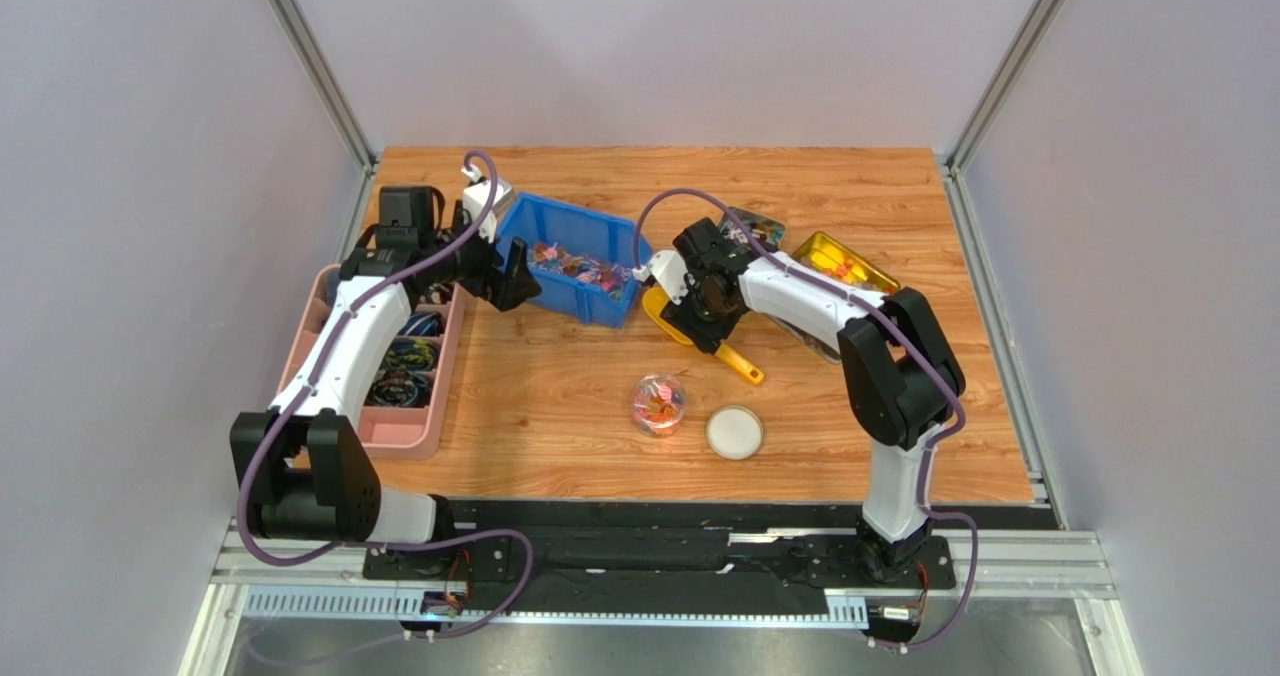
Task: Pack the candies
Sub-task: Place the spatula at the center of the board.
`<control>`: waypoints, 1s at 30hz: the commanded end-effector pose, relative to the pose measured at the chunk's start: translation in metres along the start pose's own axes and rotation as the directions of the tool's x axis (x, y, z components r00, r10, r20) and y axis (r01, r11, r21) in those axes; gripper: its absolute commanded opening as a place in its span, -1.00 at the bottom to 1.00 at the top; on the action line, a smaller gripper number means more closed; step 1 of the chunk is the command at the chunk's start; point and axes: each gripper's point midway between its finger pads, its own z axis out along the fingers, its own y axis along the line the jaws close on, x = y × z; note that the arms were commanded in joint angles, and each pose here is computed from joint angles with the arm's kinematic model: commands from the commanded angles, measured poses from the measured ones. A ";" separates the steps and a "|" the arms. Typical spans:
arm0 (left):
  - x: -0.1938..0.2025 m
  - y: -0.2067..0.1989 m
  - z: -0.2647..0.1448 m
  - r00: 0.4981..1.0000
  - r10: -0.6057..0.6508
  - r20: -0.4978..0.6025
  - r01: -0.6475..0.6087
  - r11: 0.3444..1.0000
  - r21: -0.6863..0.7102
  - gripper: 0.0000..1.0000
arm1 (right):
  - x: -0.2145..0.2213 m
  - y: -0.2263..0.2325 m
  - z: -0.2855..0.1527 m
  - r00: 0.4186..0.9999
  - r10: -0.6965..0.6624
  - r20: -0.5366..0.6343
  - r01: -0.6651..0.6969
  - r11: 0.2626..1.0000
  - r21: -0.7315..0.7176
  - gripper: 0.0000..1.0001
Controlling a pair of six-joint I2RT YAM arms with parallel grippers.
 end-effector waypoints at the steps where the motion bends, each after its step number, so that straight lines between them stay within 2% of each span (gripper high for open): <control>1: -0.011 -0.010 -0.007 0.995 0.085 0.059 -0.088 0.995 0.044 0.98 | -0.025 -0.014 -0.042 0.994 0.002 0.107 -0.007 0.999 0.043 -0.03; 6: -0.008 -0.019 -0.013 0.992 0.110 0.063 -0.114 0.992 0.061 0.98 | -0.036 -0.018 -0.088 0.984 -0.006 0.178 -0.006 0.998 0.067 -0.03; 12: -0.001 -0.023 -0.021 0.984 0.164 0.063 -0.167 0.985 0.043 0.98 | -0.005 0.008 -0.132 0.982 -0.075 0.176 0.071 0.997 0.031 -0.05; 19: 0.010 -0.030 -0.029 0.977 0.205 0.052 -0.207 0.978 0.034 0.98 | 0.052 0.046 -0.127 0.979 -0.164 0.121 0.170 0.985 -0.039 -0.06; 23: 0.010 -0.034 -0.040 0.968 0.244 0.051 -0.245 0.969 0.008 0.98 | 0.085 0.069 -0.107 0.970 -0.239 0.049 0.241 0.968 -0.063 -0.08; 25: 0.009 -0.037 -0.046 0.966 0.255 0.055 -0.255 0.967 0.000 0.98 | 0.088 0.076 -0.100 0.961 -0.275 0.040 0.277 0.960 -0.047 -0.08; 30: 0.012 -0.044 -0.050 0.967 0.246 0.063 -0.247 0.969 0.004 0.98 | 0.105 0.102 -0.079 0.947 -0.320 0.003 0.318 0.941 -0.112 -0.10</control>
